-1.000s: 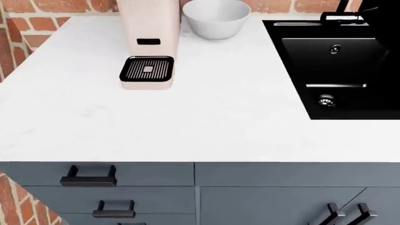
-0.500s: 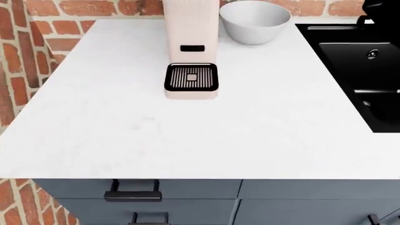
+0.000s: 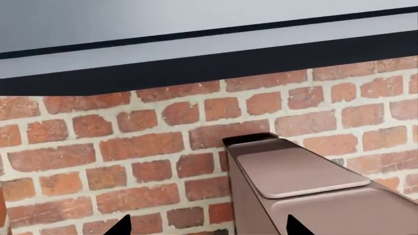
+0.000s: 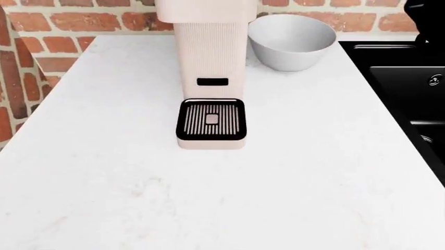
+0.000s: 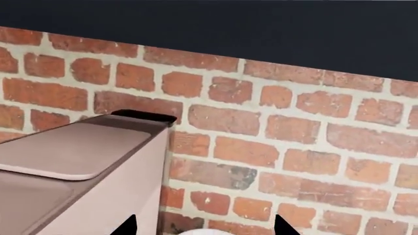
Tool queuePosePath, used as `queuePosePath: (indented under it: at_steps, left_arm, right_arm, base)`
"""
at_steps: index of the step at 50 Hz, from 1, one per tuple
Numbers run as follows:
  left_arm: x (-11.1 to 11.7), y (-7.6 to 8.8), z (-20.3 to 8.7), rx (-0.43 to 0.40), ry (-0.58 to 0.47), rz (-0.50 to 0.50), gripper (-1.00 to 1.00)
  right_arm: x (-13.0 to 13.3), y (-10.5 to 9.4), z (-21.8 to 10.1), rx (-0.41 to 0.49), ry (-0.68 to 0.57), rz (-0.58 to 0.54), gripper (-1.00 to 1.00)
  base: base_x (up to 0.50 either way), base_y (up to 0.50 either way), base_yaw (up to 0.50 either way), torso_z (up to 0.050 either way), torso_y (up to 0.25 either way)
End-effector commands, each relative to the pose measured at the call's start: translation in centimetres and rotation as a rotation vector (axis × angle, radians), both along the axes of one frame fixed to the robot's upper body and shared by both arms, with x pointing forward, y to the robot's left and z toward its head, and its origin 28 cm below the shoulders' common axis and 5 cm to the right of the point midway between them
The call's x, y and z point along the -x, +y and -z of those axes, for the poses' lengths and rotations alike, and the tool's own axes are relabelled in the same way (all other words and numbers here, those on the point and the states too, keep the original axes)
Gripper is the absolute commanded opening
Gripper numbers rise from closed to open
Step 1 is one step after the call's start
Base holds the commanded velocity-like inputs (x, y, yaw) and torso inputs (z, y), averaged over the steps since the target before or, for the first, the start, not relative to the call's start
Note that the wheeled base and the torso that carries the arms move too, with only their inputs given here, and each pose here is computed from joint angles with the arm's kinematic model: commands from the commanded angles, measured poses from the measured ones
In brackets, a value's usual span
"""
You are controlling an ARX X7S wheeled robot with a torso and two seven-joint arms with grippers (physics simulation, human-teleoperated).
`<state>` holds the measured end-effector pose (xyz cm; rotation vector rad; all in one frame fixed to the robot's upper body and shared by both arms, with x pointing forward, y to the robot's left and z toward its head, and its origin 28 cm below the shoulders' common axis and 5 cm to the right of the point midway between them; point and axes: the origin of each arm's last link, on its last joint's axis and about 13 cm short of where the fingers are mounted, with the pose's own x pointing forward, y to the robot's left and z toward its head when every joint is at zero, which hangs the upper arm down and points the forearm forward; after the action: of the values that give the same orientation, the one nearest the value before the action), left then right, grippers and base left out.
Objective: Place the two vegetables and bowl onto the tray for setting up a vegetable dip station.
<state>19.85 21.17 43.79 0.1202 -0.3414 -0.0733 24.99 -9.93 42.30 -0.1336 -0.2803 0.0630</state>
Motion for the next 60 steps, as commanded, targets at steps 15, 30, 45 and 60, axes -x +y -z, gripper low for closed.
queuePosePath:
  at_steps: [15, 30, 45, 60]
  left_arm:
    - [0.0, 0.1, 0.0, 0.004, 0.0, -0.007, 1.0]
    - [0.0, 0.1, 0.0, 0.002, 0.001, -0.008, 1.0]
    - [-0.1, 0.0, 0.0, -0.001, 0.002, -0.007, 1.0]
    - [-0.1, 0.0, 0.1, -0.002, 0.003, -0.007, 1.0]
  right_arm:
    - [-2.4, -1.0, 0.7, -0.044, 0.114, 0.105, 1.0]
    - [-6.5, -3.6, 1.6, -0.175, 0.272, 0.181, 1.0]
    - [-10.6, -5.0, 1.5, -0.305, 0.368, 0.182, 1.0]
    - [-14.6, -4.1, 2.3, -0.378, 0.503, 0.232, 1.0]
  base:
    - [0.0, 0.0, 0.0, 0.0, 0.0]
    - [0.0, 0.0, 0.0, 0.0, 0.0]
    - [0.0, 0.0, 0.0, 0.0, 0.0]
    - [0.0, 0.0, 0.0, 0.0, 0.0]
